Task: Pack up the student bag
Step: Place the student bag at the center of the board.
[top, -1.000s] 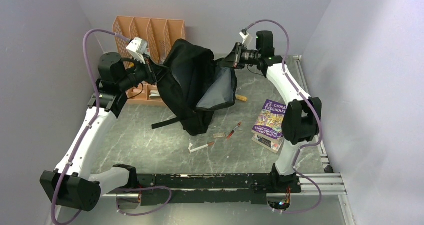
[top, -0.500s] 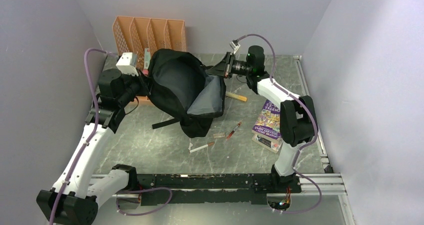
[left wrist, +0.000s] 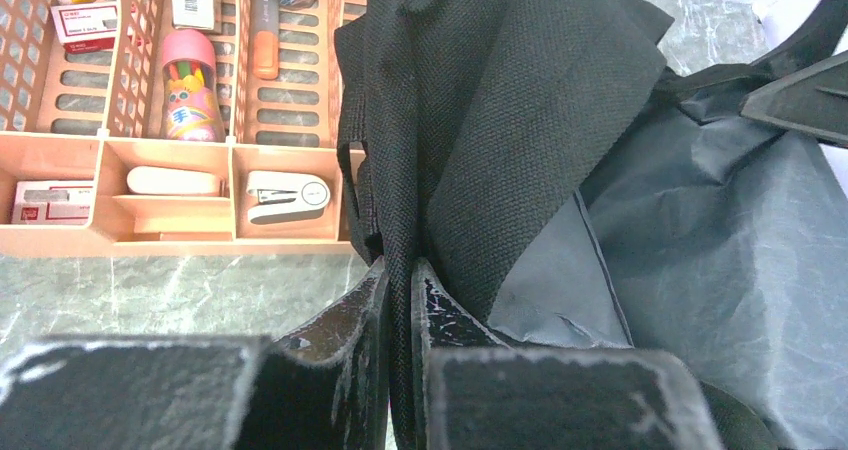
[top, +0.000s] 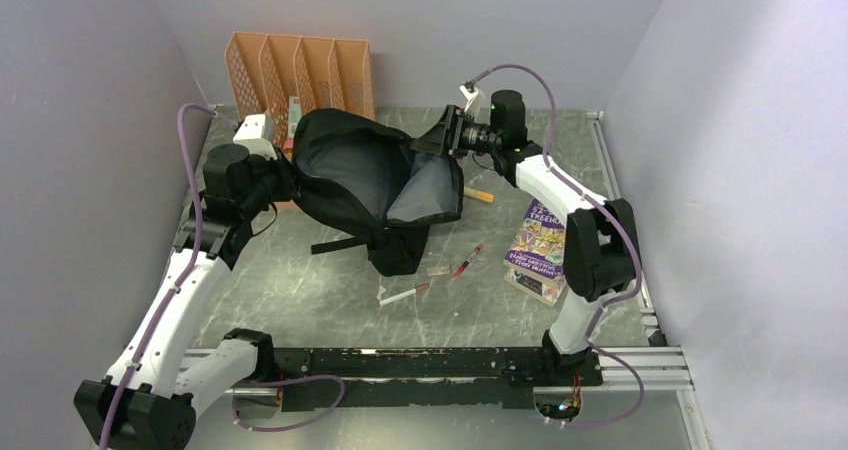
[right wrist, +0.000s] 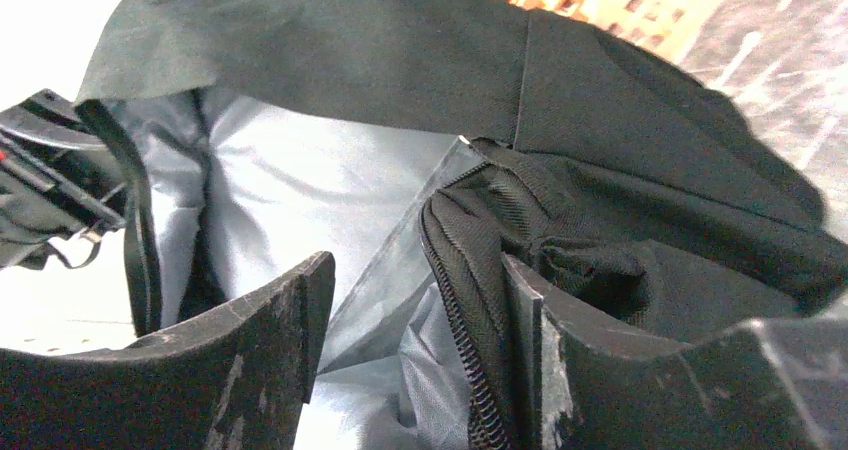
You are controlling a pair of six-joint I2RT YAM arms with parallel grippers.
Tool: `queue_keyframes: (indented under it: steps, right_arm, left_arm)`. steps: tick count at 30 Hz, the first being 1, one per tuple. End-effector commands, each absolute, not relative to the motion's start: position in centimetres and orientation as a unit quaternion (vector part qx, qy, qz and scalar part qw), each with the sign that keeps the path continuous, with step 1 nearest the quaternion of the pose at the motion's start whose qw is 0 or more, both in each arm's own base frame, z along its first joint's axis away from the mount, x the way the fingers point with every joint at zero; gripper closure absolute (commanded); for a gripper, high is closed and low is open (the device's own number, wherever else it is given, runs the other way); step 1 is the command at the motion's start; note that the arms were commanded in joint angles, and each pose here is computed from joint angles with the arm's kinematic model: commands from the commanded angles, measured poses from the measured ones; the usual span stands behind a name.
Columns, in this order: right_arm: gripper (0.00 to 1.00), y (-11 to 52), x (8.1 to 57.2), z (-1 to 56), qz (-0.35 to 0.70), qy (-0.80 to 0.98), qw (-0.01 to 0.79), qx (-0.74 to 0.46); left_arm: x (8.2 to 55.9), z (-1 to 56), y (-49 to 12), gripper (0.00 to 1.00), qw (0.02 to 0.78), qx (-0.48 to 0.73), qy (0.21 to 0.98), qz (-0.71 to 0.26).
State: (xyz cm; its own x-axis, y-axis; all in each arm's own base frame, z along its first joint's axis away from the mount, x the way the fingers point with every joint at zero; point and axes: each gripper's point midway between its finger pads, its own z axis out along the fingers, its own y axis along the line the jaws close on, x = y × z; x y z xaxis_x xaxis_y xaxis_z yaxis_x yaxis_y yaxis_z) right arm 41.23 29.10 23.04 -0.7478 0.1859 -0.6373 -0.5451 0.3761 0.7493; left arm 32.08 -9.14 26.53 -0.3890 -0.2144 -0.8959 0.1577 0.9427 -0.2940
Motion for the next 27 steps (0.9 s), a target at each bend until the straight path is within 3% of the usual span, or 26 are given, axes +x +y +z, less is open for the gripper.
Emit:
queue_keyframes:
  steps: [1,12,20,27]
  right_arm:
    - [0.34,25.9,42.2,22.9,0.420,0.818,0.379,-0.102]
    - [0.17,20.0,42.3,26.2,0.205,0.869,0.446,-0.059]
    - [0.14,22.0,39.5,31.0,0.125,0.861,0.489,-0.054]
    - [0.14,24.3,37.1,30.1,0.076,0.871,0.483,-0.049]
  left_arm:
    - [31.8,26.7,-9.5,0.86,0.546,-0.006,0.820,-0.172]
    - [32.2,28.2,-11.4,0.85,0.553,0.034,0.804,-0.213]
    - [32.3,29.8,-12.2,0.84,0.567,0.057,0.789,-0.230]
    - [32.4,30.3,-12.5,0.84,0.571,0.062,0.783,-0.237]
